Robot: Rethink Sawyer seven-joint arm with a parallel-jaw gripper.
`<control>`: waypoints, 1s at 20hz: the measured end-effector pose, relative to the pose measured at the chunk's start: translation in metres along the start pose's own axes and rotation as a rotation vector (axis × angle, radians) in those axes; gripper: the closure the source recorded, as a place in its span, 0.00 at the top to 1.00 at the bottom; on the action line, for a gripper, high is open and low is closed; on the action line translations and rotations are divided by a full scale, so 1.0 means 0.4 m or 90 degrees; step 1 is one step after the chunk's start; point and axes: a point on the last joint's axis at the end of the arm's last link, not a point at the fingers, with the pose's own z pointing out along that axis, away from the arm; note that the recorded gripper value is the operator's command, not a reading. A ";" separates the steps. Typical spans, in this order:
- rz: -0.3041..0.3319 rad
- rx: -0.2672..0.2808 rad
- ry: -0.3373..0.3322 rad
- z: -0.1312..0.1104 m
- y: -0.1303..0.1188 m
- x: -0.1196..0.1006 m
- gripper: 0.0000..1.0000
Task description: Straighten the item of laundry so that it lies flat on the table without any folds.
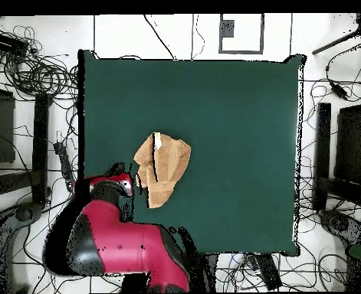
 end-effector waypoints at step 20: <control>0.067 0.067 -0.066 0.401 -0.055 -0.150 0.00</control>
